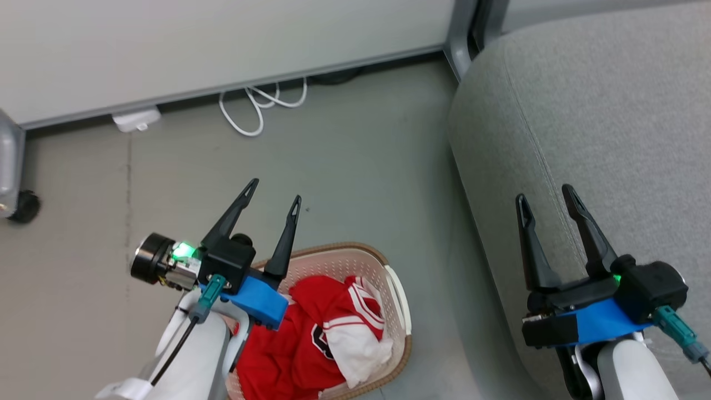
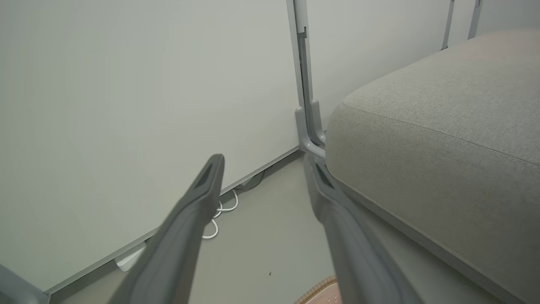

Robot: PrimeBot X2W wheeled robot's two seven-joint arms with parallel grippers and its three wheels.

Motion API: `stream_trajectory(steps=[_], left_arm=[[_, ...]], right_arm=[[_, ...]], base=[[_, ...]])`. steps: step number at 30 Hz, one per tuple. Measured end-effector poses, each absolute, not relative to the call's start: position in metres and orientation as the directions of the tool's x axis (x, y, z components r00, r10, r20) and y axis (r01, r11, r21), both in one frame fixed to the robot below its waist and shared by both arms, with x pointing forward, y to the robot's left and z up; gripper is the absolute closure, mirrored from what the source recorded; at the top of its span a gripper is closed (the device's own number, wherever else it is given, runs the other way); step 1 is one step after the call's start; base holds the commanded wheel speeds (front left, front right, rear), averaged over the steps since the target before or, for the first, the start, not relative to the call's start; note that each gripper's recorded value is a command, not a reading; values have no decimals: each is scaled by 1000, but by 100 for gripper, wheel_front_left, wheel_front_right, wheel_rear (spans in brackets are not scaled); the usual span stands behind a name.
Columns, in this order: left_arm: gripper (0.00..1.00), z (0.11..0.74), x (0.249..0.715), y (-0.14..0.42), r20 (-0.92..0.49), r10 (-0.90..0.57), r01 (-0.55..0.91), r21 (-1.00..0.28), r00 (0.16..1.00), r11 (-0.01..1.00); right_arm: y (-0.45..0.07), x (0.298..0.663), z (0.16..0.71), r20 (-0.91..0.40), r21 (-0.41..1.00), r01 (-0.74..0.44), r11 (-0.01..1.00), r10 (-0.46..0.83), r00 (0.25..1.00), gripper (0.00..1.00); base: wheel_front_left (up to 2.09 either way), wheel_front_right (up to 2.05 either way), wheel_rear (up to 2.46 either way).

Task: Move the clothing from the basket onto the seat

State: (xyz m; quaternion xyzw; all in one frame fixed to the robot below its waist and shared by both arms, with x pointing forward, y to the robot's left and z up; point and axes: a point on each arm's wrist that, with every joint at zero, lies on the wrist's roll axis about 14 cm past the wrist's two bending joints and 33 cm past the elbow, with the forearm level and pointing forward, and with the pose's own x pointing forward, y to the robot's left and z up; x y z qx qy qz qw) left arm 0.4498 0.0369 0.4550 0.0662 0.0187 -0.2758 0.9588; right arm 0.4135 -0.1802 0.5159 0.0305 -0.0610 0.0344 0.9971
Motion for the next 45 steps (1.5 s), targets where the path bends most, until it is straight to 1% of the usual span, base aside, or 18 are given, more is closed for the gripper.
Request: stream_trajectory(steps=[1,4,5,6,7,9,10,11,15,16,17,27,33,36,44,45], left_arm=[[0,455,450,37,-72,-526,531,117,847,839],[0,429,462,22,-136,-583,597,120,801,793],[0,429,462,22,-136,-583,597,120,801,793],[0,413,466,14,-177,-609,631,121,773,766],[0,413,466,14,-177,-609,631,121,773,766],[0,386,468,1,-241,-651,687,112,720,718],[0,386,468,1,-241,-651,687,112,720,718],[0,365,466,-7,-292,-677,725,99,676,681],[0,321,457,-17,-396,-705,780,48,588,624],[0,321,457,-17,-396,-705,780,48,588,624],[0,301,453,-19,-445,-710,799,24,547,601],[0,209,421,-7,-659,-666,855,-67,350,515],[0,165,400,19,-774,-582,856,-104,250,506],[0,147,393,29,-816,-539,848,-123,209,515],[0,118,373,34,-862,-495,847,-182,107,500],[0,118,373,34,-862,-495,847,-182,107,500]], right_arm=[[-180,414,516,124,57,-72,996,65,990,0],[-186,422,509,109,57,-57,997,50,993,0],[-186,422,509,109,57,-57,997,50,993,0],[-189,427,506,102,58,-50,997,44,994,0],[-189,427,506,102,58,-50,997,44,994,0],[-192,435,501,94,56,-45,997,39,995,0],[-192,435,501,94,56,-45,997,39,995,0],[-193,441,496,86,51,-43,998,39,996,0],[-198,451,487,69,42,-35,999,32,997,0],[-198,451,487,69,42,-35,999,32,997,0],[-200,457,482,61,35,-33,999,31,998,0],[-208,475,453,8,3,-22,1000,22,1000,0],[-203,485,437,-19,2,-41,999,41,999,0],[-203,491,432,-22,-2,-46,999,46,999,0],[-206,499,415,-46,-8,-44,999,44,998,0],[-206,499,415,-46,-8,-44,999,44,998,0]], base=[[0,0,0],[0,0,0],[0,0,0],[0,0,0],[0,0,0],[0,0,0],[0,0,0],[0,0,0],[0,0,0],[0,0,0],[0,0,0],[0,0,0],[0,0,0],[0,0,0],[0,0,0],[0,0,0]])
